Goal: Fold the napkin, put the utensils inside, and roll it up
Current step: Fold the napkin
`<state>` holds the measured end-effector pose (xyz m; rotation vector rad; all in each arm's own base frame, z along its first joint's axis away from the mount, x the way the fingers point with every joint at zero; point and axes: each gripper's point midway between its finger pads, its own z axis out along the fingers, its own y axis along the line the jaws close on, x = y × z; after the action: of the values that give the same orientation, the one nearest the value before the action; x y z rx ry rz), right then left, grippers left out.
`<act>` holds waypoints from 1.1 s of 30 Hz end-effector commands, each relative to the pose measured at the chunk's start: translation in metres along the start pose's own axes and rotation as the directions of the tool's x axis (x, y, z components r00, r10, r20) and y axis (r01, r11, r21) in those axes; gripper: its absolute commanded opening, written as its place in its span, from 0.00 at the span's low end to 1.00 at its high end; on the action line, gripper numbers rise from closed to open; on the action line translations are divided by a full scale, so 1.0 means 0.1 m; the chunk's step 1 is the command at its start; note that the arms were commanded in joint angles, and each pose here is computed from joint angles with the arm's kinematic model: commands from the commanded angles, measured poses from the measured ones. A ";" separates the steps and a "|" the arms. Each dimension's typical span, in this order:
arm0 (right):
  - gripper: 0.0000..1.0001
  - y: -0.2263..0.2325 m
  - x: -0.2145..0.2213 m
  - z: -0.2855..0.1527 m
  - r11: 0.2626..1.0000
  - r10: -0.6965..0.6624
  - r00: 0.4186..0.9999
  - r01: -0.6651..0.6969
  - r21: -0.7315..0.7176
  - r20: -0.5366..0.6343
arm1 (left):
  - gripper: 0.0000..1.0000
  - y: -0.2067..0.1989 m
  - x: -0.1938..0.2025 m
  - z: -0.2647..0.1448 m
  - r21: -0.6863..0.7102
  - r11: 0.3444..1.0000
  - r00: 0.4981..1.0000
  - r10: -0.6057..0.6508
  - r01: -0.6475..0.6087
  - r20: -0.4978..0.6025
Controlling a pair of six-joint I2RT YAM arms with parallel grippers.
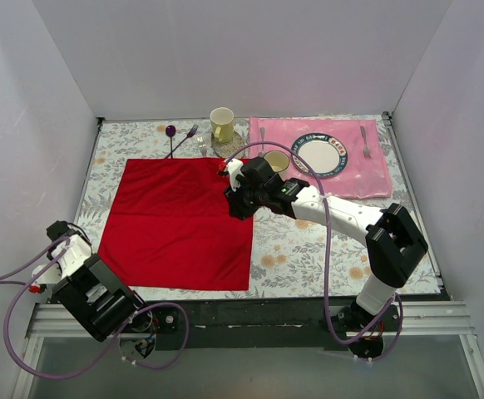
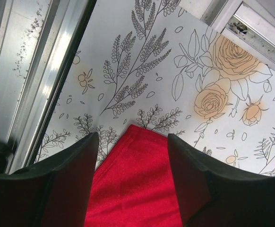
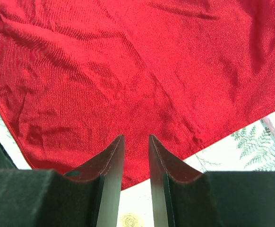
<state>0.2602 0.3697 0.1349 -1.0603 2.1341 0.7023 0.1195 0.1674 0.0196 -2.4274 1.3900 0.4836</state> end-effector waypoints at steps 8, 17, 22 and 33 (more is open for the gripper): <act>0.34 0.01 -0.15 -0.03 1.000 -0.021 0.998 0.021 -0.007 0.053 | 0.28 0.08 0.19 0.19 -0.011 0.995 0.994 -0.097 0.096 -0.040; 0.33 0.03 -0.09 0.02 1.000 -0.015 0.999 0.016 -0.021 0.036 | 0.00 0.00 0.21 0.15 0.029 0.993 0.991 -0.116 0.118 -0.065; 0.33 0.10 -0.07 0.10 0.998 0.002 1.000 0.000 -0.055 0.024 | 0.00 -0.15 0.13 -0.04 0.094 0.993 0.995 -0.072 0.078 -0.075; 0.36 0.71 -0.25 0.49 0.965 -0.011 0.999 0.024 -0.262 0.049 | 0.00 -0.49 0.39 -0.70 0.345 0.935 0.974 0.149 -0.083 -0.171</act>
<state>0.2312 0.4070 0.1068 -1.1660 2.1607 0.8378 0.1689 0.1517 0.0533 -2.2602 1.4502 0.1757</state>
